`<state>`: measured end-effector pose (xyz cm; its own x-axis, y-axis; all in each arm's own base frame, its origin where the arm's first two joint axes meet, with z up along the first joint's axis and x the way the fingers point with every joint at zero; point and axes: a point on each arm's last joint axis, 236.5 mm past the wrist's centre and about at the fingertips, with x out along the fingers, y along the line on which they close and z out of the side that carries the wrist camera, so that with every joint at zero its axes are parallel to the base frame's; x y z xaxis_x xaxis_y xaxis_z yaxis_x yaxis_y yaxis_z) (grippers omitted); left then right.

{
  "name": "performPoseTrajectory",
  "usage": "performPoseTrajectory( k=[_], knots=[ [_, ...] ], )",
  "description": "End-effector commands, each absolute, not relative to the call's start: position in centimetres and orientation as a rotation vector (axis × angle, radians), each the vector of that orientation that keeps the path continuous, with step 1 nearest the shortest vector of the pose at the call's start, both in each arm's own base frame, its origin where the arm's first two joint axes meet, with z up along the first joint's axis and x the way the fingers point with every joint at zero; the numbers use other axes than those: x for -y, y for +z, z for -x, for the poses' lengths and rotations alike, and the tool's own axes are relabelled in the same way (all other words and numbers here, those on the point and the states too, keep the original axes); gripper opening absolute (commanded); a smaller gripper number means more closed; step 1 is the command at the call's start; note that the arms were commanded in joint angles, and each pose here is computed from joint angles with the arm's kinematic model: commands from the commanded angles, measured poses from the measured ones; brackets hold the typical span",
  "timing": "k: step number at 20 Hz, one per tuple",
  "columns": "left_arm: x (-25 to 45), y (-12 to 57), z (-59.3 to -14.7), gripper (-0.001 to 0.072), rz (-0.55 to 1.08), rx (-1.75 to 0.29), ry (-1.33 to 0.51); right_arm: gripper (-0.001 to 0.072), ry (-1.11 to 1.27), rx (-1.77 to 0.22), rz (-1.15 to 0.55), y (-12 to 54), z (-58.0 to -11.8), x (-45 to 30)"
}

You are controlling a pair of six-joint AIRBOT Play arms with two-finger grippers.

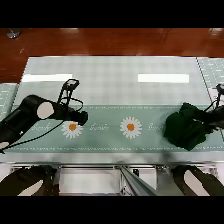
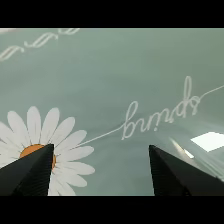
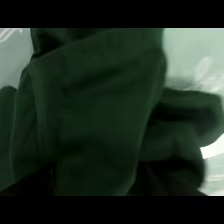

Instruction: Fold the shirts.

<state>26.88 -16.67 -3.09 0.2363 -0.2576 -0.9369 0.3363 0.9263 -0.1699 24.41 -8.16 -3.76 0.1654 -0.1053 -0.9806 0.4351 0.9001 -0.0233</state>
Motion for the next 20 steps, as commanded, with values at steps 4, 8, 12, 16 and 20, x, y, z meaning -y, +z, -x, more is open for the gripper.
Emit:
performPoseTrajectory(
  k=[4, 8, 12, 16, 20],
  knots=[
    [17.1, -2.7, -30.7, 0.0704, 0.012, -1.077, -0.377, 0.0189, -0.28, -1.422, -0.499, -10.0, -24.9, 4.3],
    [14.3, -0.7, -31.8, 0.0702, -0.02, -1.099, -0.317, 0.0024, -0.057, -1.239, -0.434, -1.9, -30.9, 2.7],
    [7.7, 5.5, -32.9, 0.0701, 0.068, -0.971, -0.162, 0.0025, -0.005, -0.784, -0.274, 17.6, -36.1, 3.8],
    [5.3, 10.1, -30.0, 0.0701, 0.183, -0.824, -0.106, 0.0024, 0.084, -0.413, -0.109, 35.0, -34.4, 0.5],
    [8.7, 11.1, -28.1, 0.0701, 0.341, -0.804, -0.219, 0.0024, 0.265, -0.202, -0.025, 44.3, -32.2, -5.8]
  ],
)
